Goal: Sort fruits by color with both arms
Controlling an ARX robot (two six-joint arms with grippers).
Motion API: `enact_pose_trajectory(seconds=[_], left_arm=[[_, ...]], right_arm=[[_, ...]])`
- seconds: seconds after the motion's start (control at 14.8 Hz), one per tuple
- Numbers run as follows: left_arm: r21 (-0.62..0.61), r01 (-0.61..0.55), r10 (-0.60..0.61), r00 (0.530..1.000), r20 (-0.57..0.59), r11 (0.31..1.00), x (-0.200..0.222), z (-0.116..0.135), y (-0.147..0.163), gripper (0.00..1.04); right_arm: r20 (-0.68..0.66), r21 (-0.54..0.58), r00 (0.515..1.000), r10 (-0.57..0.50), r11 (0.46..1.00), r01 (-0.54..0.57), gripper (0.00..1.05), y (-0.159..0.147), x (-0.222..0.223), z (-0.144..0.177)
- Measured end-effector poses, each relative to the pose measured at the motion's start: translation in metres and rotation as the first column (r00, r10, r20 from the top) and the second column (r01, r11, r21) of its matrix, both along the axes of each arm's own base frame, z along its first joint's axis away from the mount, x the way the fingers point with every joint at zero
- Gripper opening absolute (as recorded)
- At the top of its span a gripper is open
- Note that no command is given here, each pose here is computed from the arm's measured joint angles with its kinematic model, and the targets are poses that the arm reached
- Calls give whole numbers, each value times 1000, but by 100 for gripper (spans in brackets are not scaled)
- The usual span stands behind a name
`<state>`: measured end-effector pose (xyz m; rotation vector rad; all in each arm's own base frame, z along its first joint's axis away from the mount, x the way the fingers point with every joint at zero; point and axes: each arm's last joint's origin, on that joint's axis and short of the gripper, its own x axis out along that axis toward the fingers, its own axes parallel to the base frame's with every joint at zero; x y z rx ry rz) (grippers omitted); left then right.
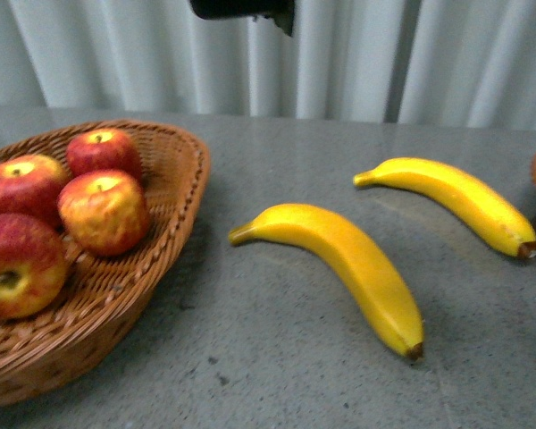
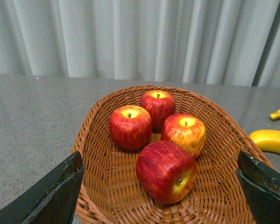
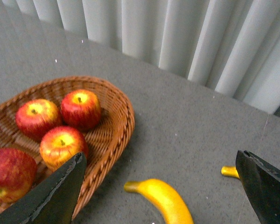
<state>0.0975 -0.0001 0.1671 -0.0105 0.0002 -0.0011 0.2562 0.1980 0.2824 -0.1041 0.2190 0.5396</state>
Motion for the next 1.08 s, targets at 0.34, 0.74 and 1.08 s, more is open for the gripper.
enact_pose_trajectory(seconds=[0.34,0.74,1.08], left_arm=[[0,0,0,1000,0,1000,0,0,0,98],[0,0,0,1000,0,1000,0,0,0,98],[0,0,0,1000,0,1000,0,0,0,98]], right_arm=[[-174,-148,984,-22,989,-4,98,15,30,-34],[-383,-306,914,-136,952,13,98,-13,73,-84],[-451,-346,879,-154,938,-14,98,-30,75,-102]])
